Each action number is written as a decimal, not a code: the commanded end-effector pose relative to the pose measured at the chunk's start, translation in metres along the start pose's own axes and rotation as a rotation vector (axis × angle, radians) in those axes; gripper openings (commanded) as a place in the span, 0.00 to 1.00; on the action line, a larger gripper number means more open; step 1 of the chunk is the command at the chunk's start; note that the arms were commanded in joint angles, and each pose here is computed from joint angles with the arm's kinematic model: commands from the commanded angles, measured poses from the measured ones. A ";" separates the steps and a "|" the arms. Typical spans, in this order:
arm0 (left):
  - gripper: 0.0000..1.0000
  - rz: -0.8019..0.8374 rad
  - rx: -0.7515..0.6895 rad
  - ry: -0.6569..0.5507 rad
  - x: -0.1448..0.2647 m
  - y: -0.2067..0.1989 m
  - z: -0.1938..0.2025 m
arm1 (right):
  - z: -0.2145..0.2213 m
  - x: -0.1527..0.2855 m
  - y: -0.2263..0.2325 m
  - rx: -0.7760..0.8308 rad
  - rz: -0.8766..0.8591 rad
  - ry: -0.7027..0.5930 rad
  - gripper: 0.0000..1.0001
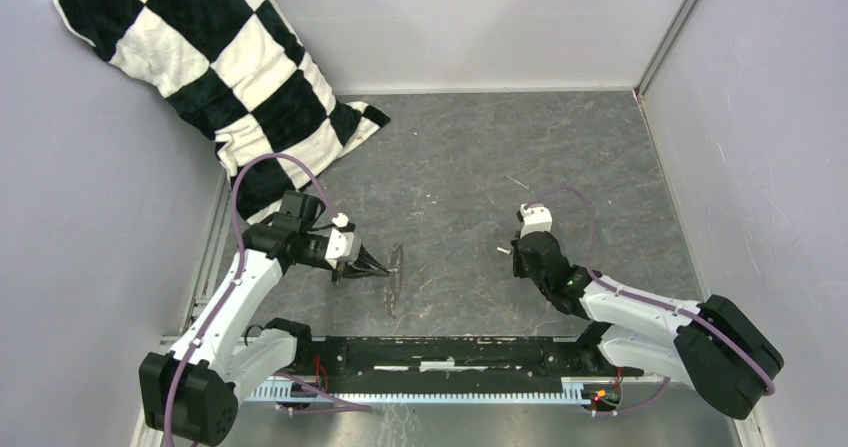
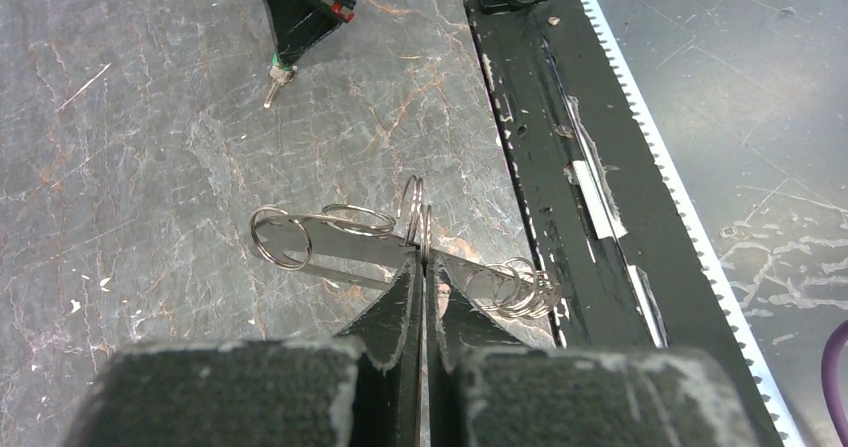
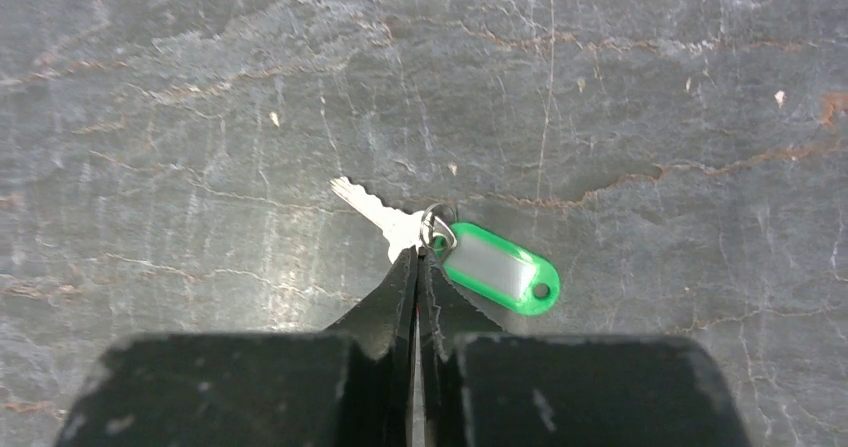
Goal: Put the keys on the keyring
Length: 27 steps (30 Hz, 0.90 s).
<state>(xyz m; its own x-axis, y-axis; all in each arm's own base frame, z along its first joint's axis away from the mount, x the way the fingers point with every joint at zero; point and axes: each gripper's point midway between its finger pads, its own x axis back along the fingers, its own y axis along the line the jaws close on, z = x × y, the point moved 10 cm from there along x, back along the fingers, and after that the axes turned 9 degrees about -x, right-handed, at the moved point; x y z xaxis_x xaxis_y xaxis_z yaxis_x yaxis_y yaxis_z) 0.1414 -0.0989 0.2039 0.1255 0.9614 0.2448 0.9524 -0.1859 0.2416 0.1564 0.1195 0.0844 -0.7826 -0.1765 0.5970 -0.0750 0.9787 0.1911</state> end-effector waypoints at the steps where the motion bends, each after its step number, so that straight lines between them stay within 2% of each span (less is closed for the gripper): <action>1: 0.02 -0.020 -0.025 -0.025 0.001 0.010 -0.007 | -0.021 0.000 0.012 0.050 -0.099 -0.107 0.00; 5: 0.02 -0.130 0.168 -0.017 -0.001 0.029 0.002 | -0.049 0.004 0.037 0.150 -0.275 -0.126 0.00; 9: 0.02 -0.216 0.254 0.031 0.002 0.038 0.016 | -0.078 0.017 0.060 0.230 -0.456 -0.170 0.00; 12: 0.02 -0.295 0.327 0.078 0.006 0.046 0.026 | -0.079 0.020 0.064 0.263 -0.504 -0.121 0.00; 13: 0.02 -0.304 0.317 0.109 0.008 0.046 0.031 | -0.072 0.019 0.061 0.252 -0.497 -0.104 0.00; 14: 0.02 -0.296 0.249 0.154 0.010 0.045 0.037 | -0.068 0.020 0.060 0.230 -0.504 -0.110 0.02; 16: 0.02 -0.269 0.151 0.210 0.011 0.038 0.047 | -0.060 0.021 0.060 0.170 -0.529 -0.112 0.27; 18: 0.02 -0.246 0.071 0.232 0.011 0.032 0.054 | -0.062 0.024 0.074 0.197 -0.597 -0.138 0.37; 23: 0.02 -0.138 -0.138 0.267 0.008 0.019 0.074 | -0.077 0.036 0.127 0.231 -0.917 -0.215 0.45; 27: 0.02 -0.064 -0.252 0.310 0.008 0.013 0.088 | -0.082 0.037 0.158 0.226 -1.081 -0.217 0.50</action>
<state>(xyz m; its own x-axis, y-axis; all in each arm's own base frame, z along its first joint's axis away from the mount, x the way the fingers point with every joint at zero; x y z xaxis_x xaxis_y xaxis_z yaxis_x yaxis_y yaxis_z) 0.1800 -0.0812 0.1414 -0.1021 0.9016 0.4204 0.9438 -0.0457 0.3273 0.1609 0.2203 0.1563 -0.4656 -0.8331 0.2986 -0.7568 0.5497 0.3537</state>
